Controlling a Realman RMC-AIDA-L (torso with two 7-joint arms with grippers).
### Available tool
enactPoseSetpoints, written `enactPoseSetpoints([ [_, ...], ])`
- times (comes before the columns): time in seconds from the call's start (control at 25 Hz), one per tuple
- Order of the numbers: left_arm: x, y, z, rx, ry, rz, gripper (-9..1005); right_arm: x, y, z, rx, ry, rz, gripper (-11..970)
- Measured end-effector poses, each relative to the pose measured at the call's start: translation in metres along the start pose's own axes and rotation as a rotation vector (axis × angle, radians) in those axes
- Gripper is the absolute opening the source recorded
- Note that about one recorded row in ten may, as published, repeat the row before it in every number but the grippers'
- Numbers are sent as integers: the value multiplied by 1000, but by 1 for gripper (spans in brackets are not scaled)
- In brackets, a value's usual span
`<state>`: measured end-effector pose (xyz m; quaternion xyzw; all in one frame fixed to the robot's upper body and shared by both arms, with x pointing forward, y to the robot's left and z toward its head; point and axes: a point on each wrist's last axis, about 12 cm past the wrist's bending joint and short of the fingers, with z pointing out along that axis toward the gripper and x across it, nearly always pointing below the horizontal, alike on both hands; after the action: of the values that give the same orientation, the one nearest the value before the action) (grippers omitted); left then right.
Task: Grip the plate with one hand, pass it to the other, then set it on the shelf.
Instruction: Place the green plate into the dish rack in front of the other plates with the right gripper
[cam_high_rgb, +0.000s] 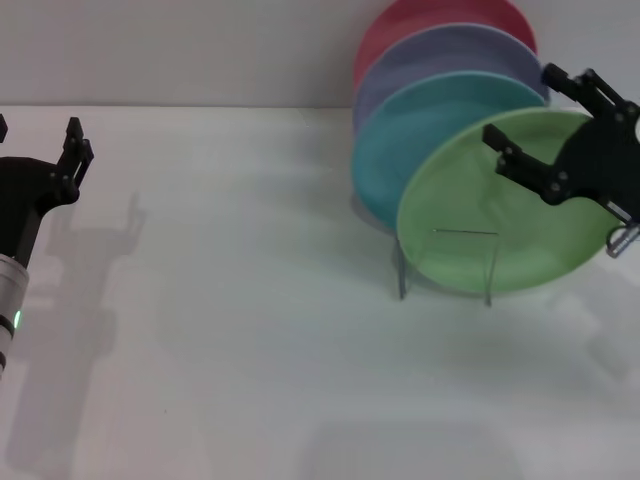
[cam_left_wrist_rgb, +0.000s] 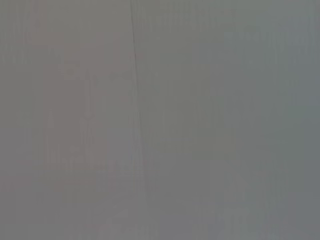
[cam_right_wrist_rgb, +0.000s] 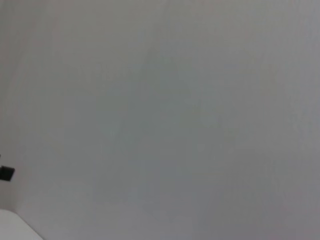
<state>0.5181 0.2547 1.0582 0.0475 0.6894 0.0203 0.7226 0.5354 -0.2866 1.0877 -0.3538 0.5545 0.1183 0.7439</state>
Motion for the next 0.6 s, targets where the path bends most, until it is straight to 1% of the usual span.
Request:
enactPoseSetpoints([
  [0.04, 0, -1, 0, 2, -1, 0, 796, -2, 0, 4, -11, -6, 3, 814],
  [0.16, 0, -1, 0, 4, -2, -1, 796, -3, 1, 5, -22, -14, -2, 814],
  [0.44, -1, -1, 1, 4, -5, 0, 796, -6, 7, 4, -57, -23, 7, 813],
  [0.6, -2, -2, 3, 8, -8, 0, 795, -7, 10, 13, -81, -29, 9, 812],
])
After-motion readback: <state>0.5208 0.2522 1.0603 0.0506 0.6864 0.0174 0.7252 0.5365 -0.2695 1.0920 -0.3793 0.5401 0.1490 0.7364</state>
